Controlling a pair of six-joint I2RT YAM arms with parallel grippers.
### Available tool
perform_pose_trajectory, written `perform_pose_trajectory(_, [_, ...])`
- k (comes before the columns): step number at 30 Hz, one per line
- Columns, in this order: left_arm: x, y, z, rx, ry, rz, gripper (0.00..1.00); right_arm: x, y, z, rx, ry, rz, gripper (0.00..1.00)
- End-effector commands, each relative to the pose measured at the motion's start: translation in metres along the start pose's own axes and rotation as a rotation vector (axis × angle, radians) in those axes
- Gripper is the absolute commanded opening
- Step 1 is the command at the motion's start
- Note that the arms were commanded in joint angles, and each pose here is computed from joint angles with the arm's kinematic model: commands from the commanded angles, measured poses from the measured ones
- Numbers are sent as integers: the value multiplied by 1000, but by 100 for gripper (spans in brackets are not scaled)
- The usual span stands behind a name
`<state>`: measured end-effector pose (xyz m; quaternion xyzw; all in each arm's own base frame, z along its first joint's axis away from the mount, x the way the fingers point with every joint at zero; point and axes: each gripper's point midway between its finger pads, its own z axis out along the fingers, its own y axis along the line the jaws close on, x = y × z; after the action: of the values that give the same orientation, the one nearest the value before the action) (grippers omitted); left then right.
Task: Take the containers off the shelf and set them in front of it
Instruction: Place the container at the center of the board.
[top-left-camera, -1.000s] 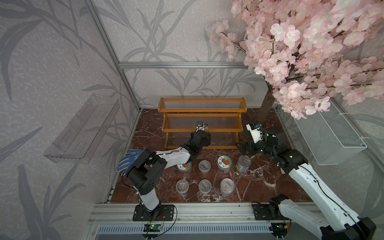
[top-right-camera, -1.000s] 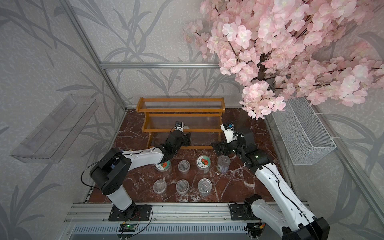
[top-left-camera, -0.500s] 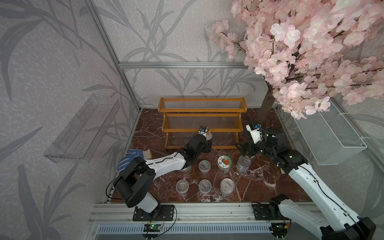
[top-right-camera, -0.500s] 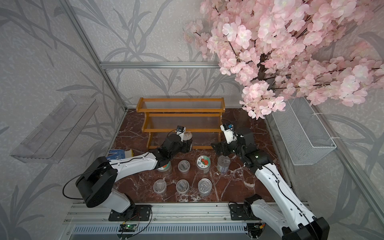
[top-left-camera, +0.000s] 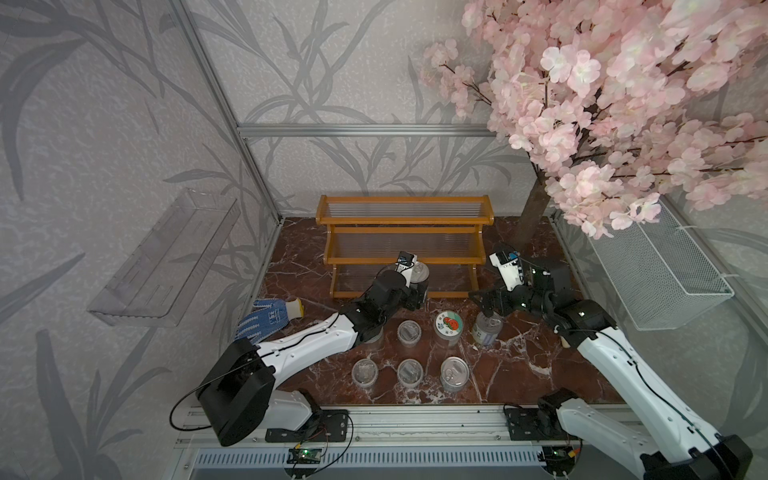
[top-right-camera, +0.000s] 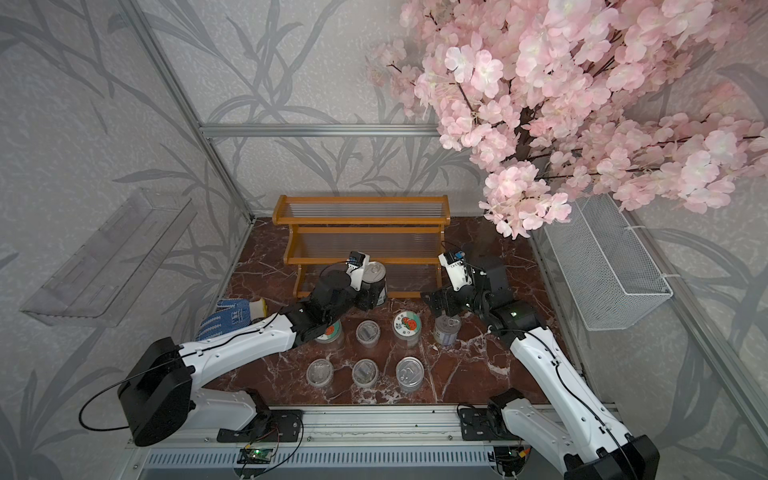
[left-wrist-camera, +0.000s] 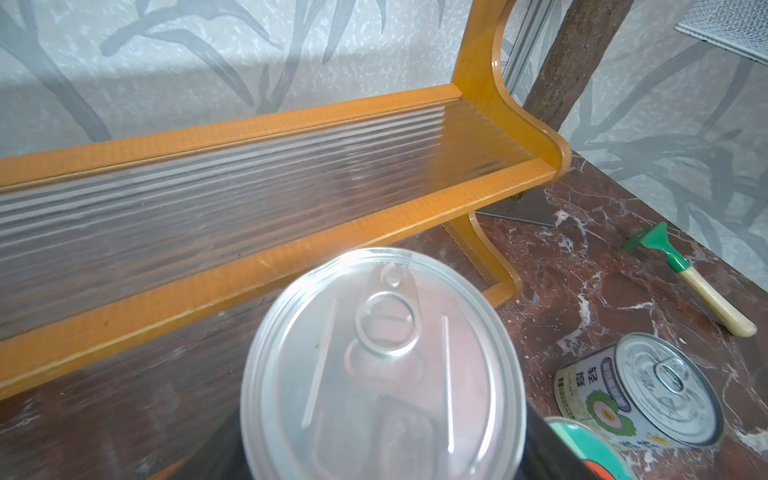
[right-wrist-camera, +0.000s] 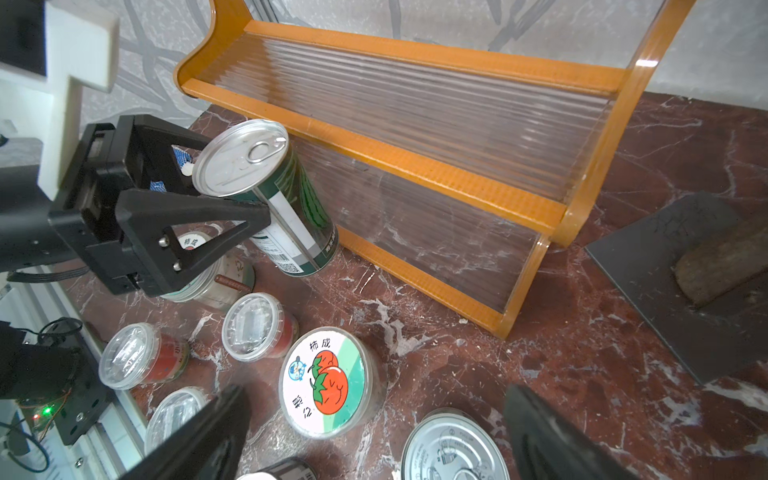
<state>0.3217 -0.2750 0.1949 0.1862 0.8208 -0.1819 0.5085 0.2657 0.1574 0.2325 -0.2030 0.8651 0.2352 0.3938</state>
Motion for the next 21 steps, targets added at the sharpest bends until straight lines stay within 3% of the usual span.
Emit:
perform_pose_trajectory(1, [-8,-17,-19,69,2,63,70,-6,14,-18,-47,1,-19,99])
perform_pose_trajectory(8, [-20,-74,-59,252,-38,232,71,2,29,-39,-91,79,-21,99])
perform_pose_trajectory(21, [12,-178,-105,600,-66,445,71,14,34,-79,-39,164,-1,99])
